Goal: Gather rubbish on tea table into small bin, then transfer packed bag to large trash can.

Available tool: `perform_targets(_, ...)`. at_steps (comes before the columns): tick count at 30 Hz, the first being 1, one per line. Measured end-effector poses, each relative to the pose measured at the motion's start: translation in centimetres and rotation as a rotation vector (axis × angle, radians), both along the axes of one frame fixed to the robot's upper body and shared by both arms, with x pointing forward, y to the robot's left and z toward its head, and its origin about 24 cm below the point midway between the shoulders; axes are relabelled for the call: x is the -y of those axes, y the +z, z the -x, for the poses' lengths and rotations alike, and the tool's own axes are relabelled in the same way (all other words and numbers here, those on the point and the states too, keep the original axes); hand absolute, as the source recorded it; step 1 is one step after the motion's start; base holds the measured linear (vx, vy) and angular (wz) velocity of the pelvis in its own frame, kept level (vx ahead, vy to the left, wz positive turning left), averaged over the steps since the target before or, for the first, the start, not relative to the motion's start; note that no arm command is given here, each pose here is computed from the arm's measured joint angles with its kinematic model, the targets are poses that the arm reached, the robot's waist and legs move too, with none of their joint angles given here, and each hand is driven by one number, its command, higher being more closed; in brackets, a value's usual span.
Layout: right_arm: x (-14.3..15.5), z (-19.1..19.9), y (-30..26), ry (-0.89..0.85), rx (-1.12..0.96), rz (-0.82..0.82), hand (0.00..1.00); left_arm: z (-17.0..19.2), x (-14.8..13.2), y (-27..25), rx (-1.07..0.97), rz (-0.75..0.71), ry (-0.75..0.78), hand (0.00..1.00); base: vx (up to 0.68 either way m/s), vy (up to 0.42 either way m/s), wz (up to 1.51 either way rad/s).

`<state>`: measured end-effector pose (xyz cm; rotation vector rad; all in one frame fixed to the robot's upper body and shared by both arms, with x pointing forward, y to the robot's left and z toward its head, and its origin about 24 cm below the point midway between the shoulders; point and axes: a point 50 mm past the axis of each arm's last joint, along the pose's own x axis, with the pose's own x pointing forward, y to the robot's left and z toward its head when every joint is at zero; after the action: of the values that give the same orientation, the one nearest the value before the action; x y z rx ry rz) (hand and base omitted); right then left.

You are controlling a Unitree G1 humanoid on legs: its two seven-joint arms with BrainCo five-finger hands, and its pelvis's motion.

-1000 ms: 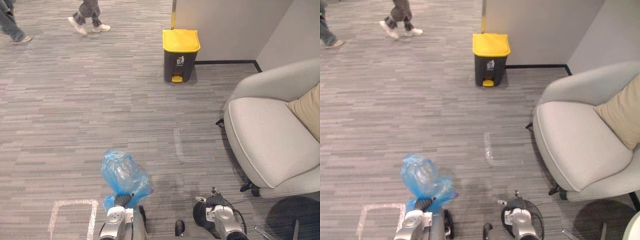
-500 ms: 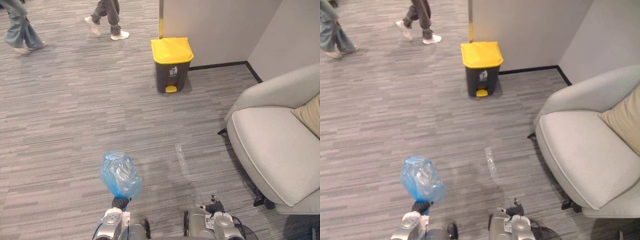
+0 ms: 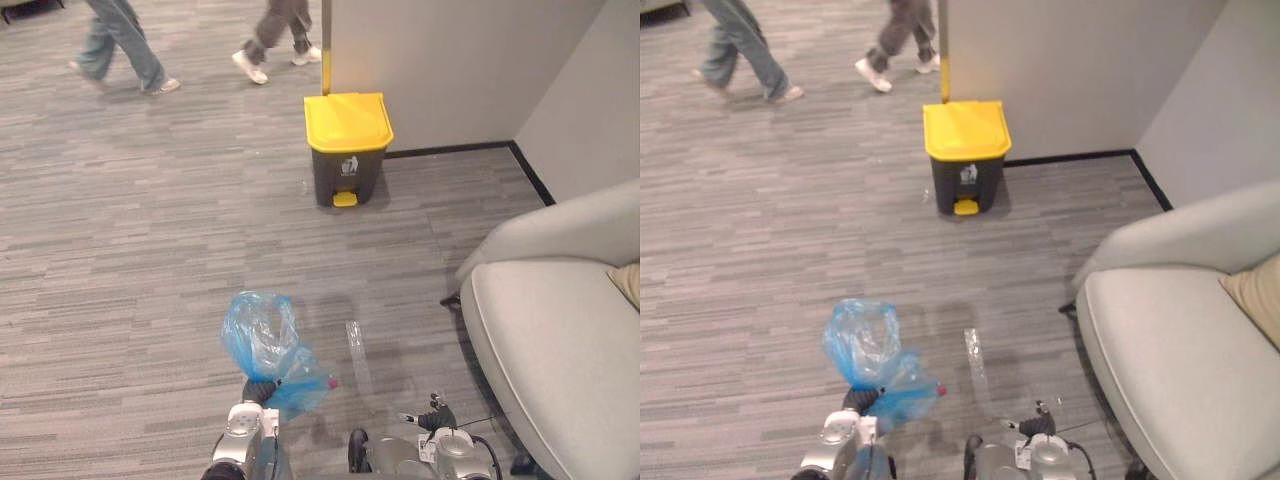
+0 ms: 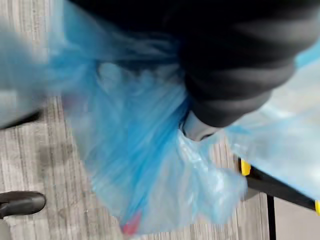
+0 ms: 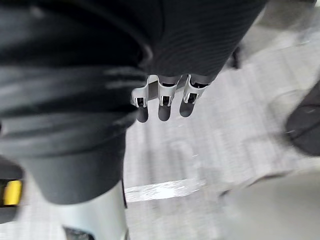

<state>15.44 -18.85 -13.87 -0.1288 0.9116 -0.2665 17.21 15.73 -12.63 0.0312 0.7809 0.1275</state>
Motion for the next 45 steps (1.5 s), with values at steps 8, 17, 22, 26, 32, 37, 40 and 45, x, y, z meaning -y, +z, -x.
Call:
perform_targets(8, 0.4, 1.1, -0.7, -0.030, -0.061, -0.005, 0.00, 0.2, -1.8, -0.3, -0.030, -0.049, -0.009, 1.00, 0.35, 0.239, -0.04)
perform_targets(17, 0.4, 0.6, -0.3, -0.012, -0.028, 0.002, 0.00, 1.9, -2.5, -1.0, -0.093, -0.083, -0.028, 1.00, 0.34, 0.091, -0.12)
perform_targets(22, 0.0, 0.1, -0.2, 0.010, -0.020, -0.001, 0.00, 1.0, -2.9, -0.8, -0.078, -0.096, -0.020, 1.00, 0.43, -0.145, 0.20)
perform_targets(26, 1.3, 0.0, -0.1, -0.029, -0.020, 0.020, 0.00, 0.9, -1.8, -0.9, -0.083, -0.063, -0.027, 1.00, 0.43, -0.168, 0.01)
perform_targets(32, 0.5, 0.7, -0.4, -0.006, -0.035, 0.009, 0.00, 0.0, -0.1, -0.2, -0.015, 0.003, -0.006, 1.00, 0.34, -0.066, -0.02)
perform_targets(37, 1.2, 1.0, -0.3, -0.040, -0.031, 0.016, 0.00, 0.7, 0.0, -0.5, -0.038, 0.010, 0.002, 1.00, 0.26, 0.135, -0.27)
perform_targets(40, 1.6, 1.7, -0.6, -0.043, -0.067, 0.022, 0.00, 1.3, -0.6, -1.0, -0.072, -0.008, -0.001, 1.00, 0.30, 0.250, -0.10)
perform_targets(45, 0.8, 2.3, -1.1, -0.043, -0.094, -0.001, 0.00, 1.8, -1.8, -1.2, -0.099, -0.053, -0.029, 1.00, 0.25, 0.197, -0.22)
